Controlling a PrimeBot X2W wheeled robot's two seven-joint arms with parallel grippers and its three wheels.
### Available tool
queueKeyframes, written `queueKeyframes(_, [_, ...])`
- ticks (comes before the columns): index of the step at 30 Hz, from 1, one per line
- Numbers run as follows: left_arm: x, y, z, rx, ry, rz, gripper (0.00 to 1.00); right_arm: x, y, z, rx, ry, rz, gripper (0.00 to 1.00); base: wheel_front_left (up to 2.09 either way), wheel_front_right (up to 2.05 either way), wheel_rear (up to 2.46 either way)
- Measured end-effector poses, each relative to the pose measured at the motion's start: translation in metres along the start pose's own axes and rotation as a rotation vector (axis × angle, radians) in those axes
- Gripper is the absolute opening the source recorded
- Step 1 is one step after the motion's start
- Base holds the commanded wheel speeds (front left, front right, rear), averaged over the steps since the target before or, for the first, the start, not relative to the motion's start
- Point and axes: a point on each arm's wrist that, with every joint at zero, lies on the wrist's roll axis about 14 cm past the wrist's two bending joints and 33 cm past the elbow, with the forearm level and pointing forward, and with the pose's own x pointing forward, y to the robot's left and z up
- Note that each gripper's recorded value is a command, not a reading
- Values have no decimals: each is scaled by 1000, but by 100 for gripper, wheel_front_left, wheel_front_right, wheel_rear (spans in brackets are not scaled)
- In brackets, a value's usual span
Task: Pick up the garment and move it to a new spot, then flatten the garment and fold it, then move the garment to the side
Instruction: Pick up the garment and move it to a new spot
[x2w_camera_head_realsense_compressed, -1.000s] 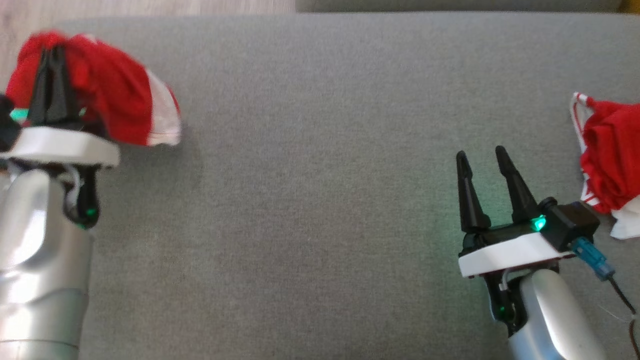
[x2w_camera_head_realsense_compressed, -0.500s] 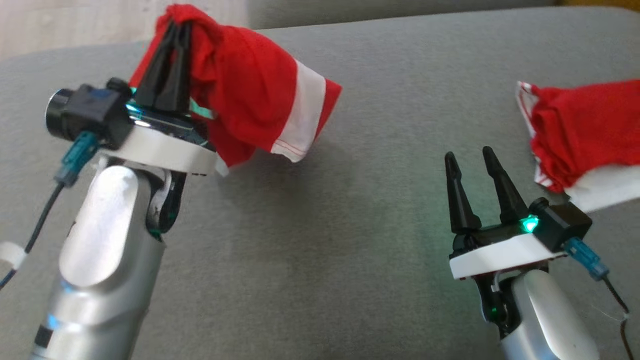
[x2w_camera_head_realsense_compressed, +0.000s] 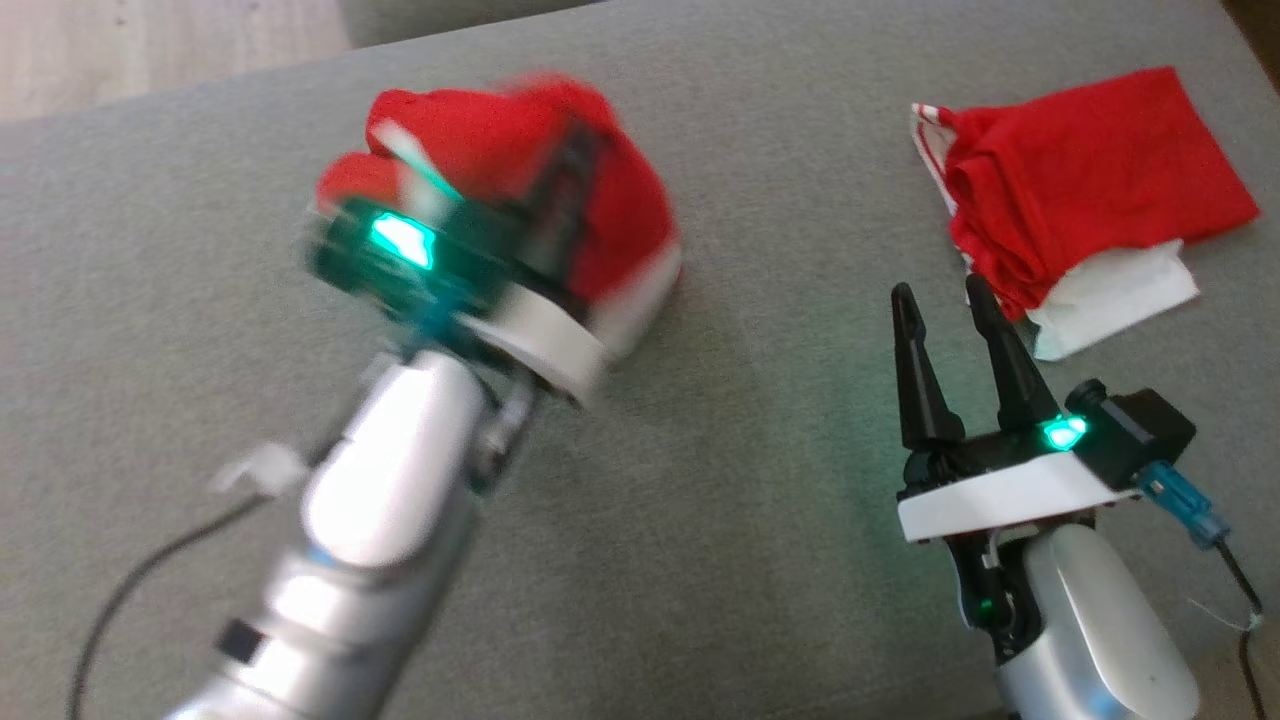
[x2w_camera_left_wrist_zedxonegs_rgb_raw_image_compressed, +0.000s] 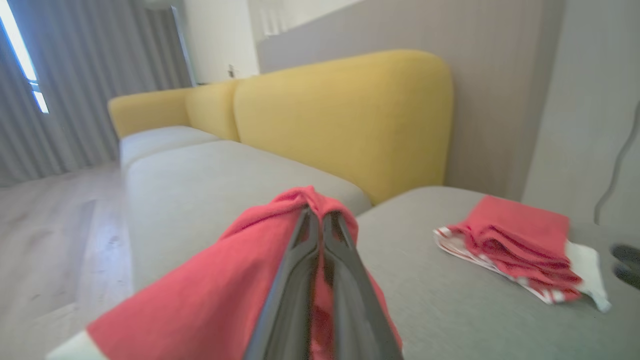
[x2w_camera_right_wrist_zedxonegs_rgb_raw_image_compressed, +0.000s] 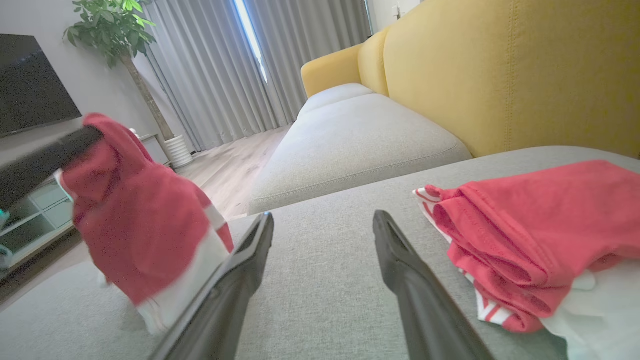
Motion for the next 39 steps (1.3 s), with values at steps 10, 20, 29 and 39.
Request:
queueKeyframes(10, [-18,-71,-70,-79,137,-177,100,-2,-8,5,-2,-13,-23,100,0,0,0])
queueKeyframes(20, [-31,-19,-26,-89,-31,12,100,7,12,12,-2,-38,36,100,0,0,0])
queueKeyframes(29, [-93,70,20,-44,-178,291,100,16,36,16,-8,-51,107,100,0,0,0])
queueKeyframes(39, [-183,91,-38,-151,-51,508,100,16,58,7,-22,-29,167,100,0,0,0])
